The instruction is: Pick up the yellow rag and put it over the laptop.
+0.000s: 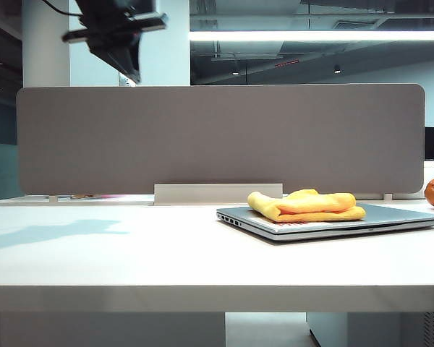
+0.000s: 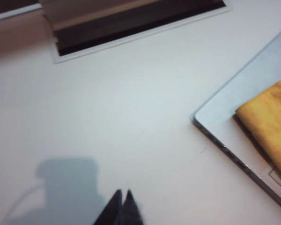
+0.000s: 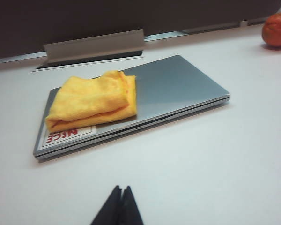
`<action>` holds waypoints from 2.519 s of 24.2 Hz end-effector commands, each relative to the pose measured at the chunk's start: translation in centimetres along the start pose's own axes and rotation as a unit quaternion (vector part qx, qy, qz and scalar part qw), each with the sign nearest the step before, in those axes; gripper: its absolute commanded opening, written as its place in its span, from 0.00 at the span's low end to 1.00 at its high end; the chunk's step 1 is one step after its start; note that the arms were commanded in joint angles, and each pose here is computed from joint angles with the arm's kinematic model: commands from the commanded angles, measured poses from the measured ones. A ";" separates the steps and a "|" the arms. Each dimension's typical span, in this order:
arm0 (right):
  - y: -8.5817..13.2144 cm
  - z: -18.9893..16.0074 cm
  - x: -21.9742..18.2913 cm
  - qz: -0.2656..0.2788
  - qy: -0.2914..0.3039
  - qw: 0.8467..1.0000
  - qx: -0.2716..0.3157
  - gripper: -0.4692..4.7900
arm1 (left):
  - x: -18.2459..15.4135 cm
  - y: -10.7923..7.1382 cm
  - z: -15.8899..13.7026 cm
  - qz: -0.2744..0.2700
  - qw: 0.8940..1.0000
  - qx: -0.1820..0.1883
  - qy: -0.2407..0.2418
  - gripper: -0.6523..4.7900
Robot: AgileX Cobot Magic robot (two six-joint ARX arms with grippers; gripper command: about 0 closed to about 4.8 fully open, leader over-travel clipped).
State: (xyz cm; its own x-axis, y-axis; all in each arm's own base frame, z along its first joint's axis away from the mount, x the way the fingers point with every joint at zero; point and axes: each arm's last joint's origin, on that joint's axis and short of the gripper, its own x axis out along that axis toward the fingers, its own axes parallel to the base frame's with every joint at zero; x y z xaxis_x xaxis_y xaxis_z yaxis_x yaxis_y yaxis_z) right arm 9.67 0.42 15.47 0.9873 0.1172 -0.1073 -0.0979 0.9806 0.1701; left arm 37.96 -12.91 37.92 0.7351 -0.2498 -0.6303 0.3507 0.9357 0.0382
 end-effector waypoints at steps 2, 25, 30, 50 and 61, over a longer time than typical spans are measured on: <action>-0.1 0.0 0.0 -0.018 -0.007 1.000 -0.004 0.09 | -1.9 0.5 -0.3 0.005 1.000 0.006 -0.003 0.11; -0.3 -0.3 0.0 -0.040 0.005 0.999 -0.005 0.09 | -10.6 -0.5 -15.6 0.012 0.993 -0.015 -0.118 0.11; -0.3 -0.3 0.0 -0.040 0.005 0.999 -0.005 0.09 | -11.7 -0.8 -20.5 0.009 0.990 -0.035 -0.136 0.11; -0.3 -0.3 0.0 -0.041 0.005 0.999 -0.005 0.09 | -14.1 -0.9 -25.6 0.041 0.978 -0.074 -0.189 0.11; -0.3 -0.3 0.0 -0.041 0.005 0.999 -0.005 0.09 | -11.3 1.5 -29.6 0.166 0.938 -0.151 -0.265 0.11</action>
State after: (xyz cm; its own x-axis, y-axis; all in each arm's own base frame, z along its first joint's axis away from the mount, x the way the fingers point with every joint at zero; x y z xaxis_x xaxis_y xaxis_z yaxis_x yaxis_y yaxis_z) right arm 9.65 0.20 15.19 0.9898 0.0415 -0.1363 -0.0203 0.9880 0.1534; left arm 12.97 -1.56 22.18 0.9741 0.0411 -0.2222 -0.0591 0.9955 -0.0747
